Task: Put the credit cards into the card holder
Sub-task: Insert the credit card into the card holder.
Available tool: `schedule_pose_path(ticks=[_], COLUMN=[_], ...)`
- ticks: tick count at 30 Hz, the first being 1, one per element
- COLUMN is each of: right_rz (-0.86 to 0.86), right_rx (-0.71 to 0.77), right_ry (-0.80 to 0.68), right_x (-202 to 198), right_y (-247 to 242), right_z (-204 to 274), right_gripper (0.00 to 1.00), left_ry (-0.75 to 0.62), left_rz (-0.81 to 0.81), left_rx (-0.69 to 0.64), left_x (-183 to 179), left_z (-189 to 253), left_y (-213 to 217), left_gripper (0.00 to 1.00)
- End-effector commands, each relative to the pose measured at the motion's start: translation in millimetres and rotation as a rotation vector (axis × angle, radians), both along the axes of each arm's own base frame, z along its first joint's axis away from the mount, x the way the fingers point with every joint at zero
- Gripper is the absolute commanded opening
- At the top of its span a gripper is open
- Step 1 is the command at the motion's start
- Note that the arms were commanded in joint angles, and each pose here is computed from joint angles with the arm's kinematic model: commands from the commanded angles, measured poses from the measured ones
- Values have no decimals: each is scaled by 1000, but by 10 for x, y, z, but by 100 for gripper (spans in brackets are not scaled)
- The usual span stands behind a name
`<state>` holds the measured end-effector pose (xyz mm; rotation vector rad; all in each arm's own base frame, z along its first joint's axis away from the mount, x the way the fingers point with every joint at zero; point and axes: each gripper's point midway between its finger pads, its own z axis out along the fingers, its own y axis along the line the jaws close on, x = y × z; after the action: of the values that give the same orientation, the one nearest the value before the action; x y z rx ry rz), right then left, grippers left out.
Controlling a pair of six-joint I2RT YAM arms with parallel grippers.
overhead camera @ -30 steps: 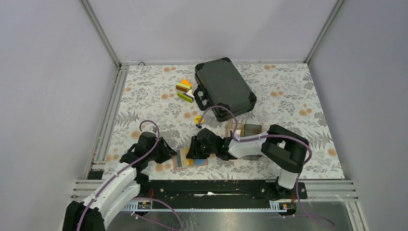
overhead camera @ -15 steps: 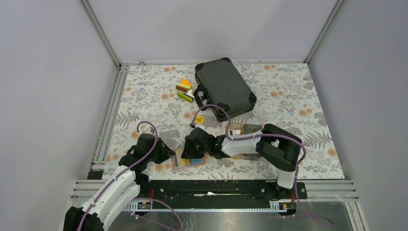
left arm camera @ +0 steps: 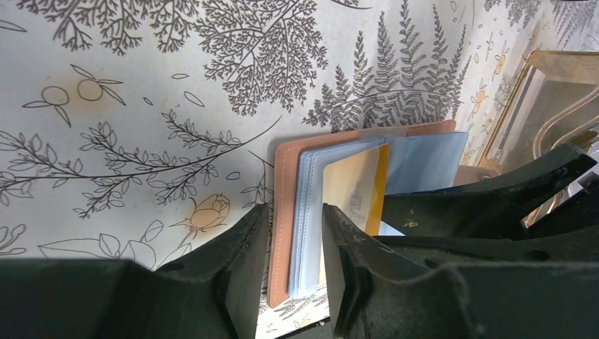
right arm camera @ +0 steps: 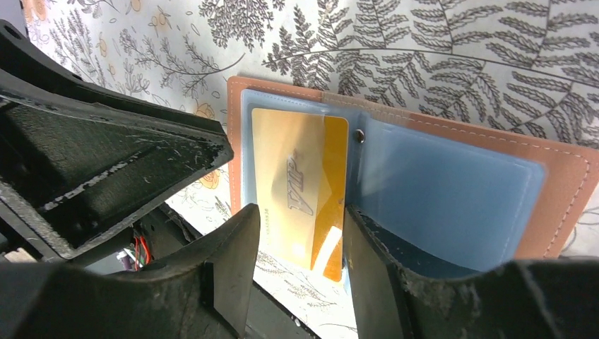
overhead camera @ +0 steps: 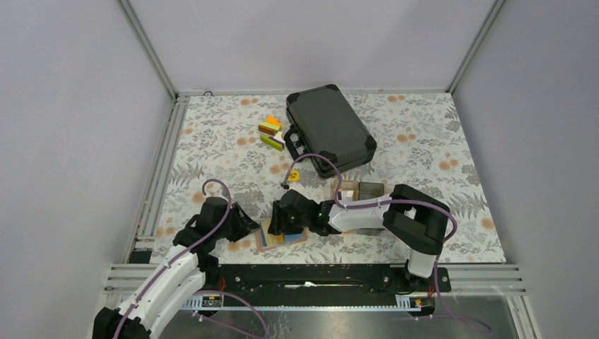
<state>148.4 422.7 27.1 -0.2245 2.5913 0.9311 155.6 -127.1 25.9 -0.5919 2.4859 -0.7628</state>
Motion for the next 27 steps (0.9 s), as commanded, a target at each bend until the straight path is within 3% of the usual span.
schedule_pose_path(ticks=[1,10,27], right_rz=[-5,39,-19], right_rx=[-36,5,89], right_ry=[-25,-6,-70], right_x=[-28,-134,-27], right_y=[-123,61,344], right_z=[34,89,419], right_gripper=[54,45,50], left_ry=[-47,-30,-36], left_rz=[-19,-45,-27], left_rx=[-50,-61,-107], left_x=[70,38,4], left_z=[178,143,163], left_y=[-94,-137,-176], left_gripper=[36,35,29])
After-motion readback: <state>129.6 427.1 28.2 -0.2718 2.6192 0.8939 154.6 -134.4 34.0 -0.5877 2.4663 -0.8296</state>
